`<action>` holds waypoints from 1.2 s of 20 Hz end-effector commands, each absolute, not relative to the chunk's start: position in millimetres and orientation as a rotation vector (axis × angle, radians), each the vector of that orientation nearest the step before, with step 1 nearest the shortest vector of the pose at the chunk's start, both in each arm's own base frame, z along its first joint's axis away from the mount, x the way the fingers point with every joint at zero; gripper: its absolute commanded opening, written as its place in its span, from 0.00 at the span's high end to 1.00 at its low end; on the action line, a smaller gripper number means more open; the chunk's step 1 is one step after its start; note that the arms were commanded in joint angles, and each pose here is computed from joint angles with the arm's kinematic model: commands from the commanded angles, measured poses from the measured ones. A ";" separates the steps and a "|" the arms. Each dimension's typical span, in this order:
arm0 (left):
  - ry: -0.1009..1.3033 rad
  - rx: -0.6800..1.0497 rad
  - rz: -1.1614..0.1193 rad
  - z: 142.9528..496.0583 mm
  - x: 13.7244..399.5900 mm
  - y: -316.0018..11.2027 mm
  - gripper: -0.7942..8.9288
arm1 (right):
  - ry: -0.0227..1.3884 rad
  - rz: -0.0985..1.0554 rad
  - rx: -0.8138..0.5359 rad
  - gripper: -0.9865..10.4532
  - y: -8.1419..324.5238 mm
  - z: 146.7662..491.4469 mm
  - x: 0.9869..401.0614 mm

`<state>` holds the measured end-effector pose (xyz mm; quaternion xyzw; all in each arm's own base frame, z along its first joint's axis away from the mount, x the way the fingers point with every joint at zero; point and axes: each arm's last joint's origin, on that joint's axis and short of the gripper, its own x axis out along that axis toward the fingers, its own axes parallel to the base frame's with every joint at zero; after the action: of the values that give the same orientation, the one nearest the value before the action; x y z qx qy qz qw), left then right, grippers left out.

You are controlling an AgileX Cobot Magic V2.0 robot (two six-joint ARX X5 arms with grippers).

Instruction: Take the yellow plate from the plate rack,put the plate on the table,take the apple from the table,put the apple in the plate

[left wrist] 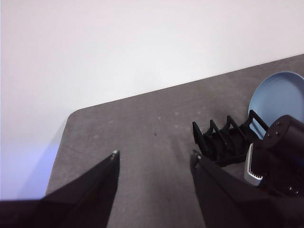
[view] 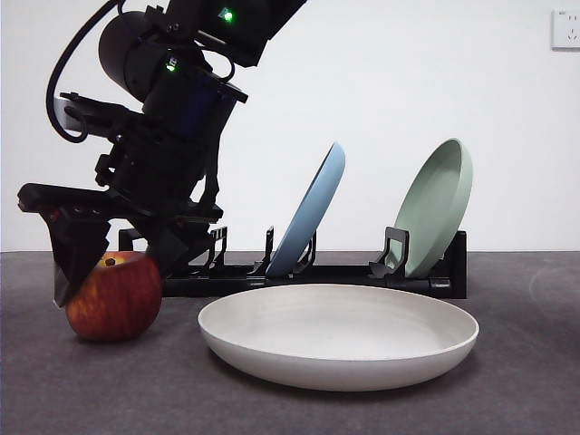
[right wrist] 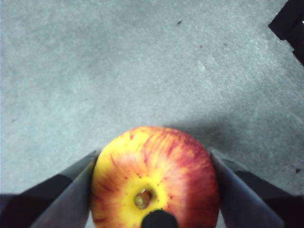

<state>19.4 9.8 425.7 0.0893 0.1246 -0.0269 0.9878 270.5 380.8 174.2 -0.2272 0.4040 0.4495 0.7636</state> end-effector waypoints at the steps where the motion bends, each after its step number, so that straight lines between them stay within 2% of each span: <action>1: 0.257 0.150 -0.045 425.2 18.1 11.5 0.66 | 0.893 0.973 -0.501 0.92 381.8 168.3 270.5; 3: 0.259 0.137 -0.043 425.0 18.1 11.6 0.66 | 0.871 0.973 -0.489 0.92 378.0 183.5 269.9; 7: 0.258 0.135 -0.043 426.1 20.3 8.8 0.66 | 0.781 0.973 -0.446 0.92 359.0 242.4 263.6; 10: 0.259 0.138 -0.044 428.1 25.7 2.1 0.66 | 0.766 0.953 -0.441 0.92 327.6 288.4 256.3; 14: 0.263 0.151 -0.045 432.1 39.0 -14.6 0.66 | 0.873 0.874 -0.445 0.92 269.8 330.4 245.7; 17: 0.291 0.197 -0.045 431.8 51.6 -30.4 0.66 | 1.009 0.790 -0.449 0.92 227.2 344.4 240.9; 21: 0.333 0.262 -0.043 429.0 68.4 -51.3 0.66 | 1.249 0.634 -0.390 0.92 190.2 337.8 242.9; 24: 0.356 0.289 -0.042 426.6 76.6 -61.6 0.66 | 1.243 0.602 -0.342 0.92 192.1 316.2 249.7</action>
<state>76.9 -62.2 424.8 0.1431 0.1816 -0.0209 0.9727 248.9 188.5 323.6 -0.1663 0.5628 0.2822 0.7589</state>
